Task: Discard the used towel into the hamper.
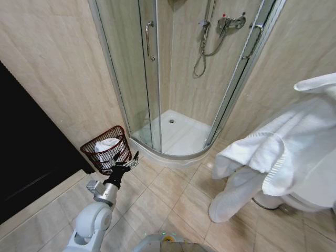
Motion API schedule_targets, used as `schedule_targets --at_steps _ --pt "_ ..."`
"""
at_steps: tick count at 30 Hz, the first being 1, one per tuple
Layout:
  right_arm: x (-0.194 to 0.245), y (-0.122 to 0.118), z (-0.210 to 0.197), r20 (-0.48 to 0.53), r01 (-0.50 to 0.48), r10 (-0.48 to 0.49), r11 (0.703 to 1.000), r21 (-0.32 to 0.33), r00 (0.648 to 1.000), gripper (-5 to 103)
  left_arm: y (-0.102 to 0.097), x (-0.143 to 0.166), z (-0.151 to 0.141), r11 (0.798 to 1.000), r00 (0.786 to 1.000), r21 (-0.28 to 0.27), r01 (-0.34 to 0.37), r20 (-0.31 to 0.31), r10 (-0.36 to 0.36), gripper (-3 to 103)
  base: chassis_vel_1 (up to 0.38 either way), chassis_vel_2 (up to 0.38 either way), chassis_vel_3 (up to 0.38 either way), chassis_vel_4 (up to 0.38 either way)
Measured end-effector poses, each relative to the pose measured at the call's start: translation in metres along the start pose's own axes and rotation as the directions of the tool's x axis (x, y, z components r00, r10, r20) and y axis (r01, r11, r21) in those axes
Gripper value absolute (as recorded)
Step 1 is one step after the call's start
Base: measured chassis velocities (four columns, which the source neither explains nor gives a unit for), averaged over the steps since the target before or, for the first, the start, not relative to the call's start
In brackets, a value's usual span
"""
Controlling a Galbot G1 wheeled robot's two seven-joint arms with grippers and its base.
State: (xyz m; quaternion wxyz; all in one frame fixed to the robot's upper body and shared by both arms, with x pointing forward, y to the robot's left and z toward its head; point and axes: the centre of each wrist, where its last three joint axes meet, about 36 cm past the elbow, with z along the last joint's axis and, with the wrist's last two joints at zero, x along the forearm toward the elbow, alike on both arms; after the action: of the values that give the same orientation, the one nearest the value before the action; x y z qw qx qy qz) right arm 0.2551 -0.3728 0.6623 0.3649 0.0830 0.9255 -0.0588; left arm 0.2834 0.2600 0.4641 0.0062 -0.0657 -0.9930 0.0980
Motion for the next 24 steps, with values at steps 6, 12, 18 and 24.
schedule_targets --at_steps 6,12,18,24 --pt "-0.0003 0.0009 0.0005 -0.004 0.006 -0.006 1.000 -0.006 1.000 7 0.0000 0.0000 0.0000 1.000 1.000 0.000 0.000 0.000 0.000 100 0.000 0.000 0.000 0.000" --pt "-0.0019 0.0025 0.0009 -0.003 0.016 -0.016 1.000 -0.009 1.000 7 0.0000 0.0000 0.0000 1.000 1.000 0.000 0.000 0.000 0.000 100 0.000 0.000 0.000 0.000" --pt "-0.0030 0.0033 0.0008 -0.005 0.027 -0.027 1.000 -0.008 1.000 7 0.0000 0.0000 0.0000 1.000 1.000 0.000 0.000 0.000 0.000 100 0.000 0.000 0.000 0.000" --pt "-0.0067 0.0039 -0.0013 0.002 0.040 -0.040 0.999 -0.005 0.999 7 0.0000 0.0000 0.0000 1.000 1.000 0.000 0.000 0.000 0.000 100 0.000 0.000 0.000 0.000"
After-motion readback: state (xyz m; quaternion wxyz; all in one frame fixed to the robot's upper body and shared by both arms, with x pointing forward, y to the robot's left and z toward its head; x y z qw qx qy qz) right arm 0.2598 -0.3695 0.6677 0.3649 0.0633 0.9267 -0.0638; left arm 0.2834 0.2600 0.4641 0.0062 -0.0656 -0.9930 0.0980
